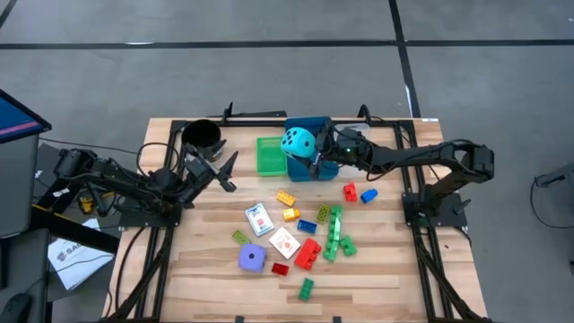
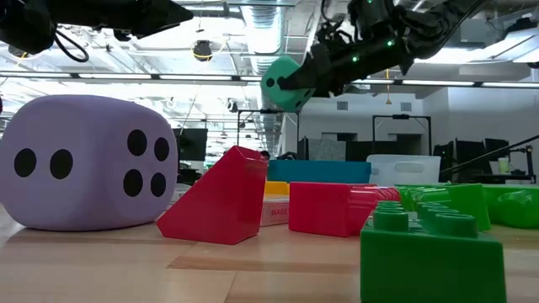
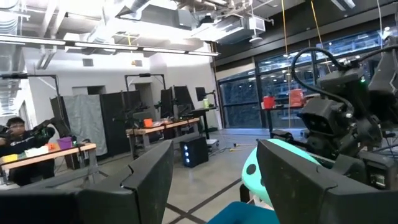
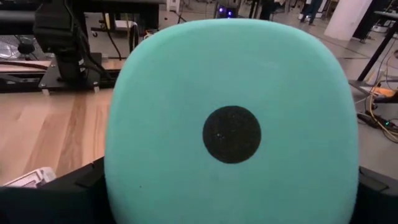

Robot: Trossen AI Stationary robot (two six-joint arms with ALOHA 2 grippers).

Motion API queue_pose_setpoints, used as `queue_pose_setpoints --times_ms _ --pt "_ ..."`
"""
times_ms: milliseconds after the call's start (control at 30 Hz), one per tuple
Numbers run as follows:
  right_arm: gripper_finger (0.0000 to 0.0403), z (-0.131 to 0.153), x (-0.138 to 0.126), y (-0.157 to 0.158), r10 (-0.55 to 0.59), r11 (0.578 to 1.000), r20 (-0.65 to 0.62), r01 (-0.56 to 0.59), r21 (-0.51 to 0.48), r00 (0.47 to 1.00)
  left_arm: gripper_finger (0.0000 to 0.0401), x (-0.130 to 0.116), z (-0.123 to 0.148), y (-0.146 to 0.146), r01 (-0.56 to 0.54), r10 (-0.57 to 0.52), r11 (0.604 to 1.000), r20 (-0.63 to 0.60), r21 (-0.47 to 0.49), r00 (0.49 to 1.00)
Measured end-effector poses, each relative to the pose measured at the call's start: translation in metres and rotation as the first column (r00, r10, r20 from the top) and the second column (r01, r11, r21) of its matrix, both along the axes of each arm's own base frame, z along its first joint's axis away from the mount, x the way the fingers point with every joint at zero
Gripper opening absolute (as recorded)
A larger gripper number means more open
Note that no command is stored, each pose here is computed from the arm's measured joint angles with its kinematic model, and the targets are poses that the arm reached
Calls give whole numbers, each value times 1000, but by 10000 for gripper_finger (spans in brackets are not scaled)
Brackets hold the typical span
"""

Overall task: Pick & Place Toys
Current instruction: Put the light blue dice into the transparent bin

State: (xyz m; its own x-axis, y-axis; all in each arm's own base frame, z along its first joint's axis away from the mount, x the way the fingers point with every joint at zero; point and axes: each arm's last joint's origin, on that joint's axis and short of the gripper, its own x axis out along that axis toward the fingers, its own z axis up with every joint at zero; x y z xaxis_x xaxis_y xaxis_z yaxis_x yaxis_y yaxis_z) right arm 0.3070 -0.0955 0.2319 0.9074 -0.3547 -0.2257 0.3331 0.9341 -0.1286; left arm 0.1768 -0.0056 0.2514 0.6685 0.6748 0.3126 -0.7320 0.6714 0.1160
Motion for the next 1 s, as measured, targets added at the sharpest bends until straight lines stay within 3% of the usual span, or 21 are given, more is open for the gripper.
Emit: queue_pose_setpoints --times_ms 367,667,833,1000 --pt "363 2 1 -1 -2 1000 25 3 -6 1000 223 2 -3 0 9 -9 1000 -42 12 999" --pt "363 2 1 -1 -2 1000 23 3 -5 1000 223 7 -6 -6 234 -233 971 -42 47 972" --pt "363 2 1 -1 -2 1000 24 3 -5 1000 223 9 -6 -10 412 -413 911 24 25 911" --pt "363 2 1 -1 -2 1000 26 3 -6 1000 223 11 -5 -17 633 -635 772 40 55 771"
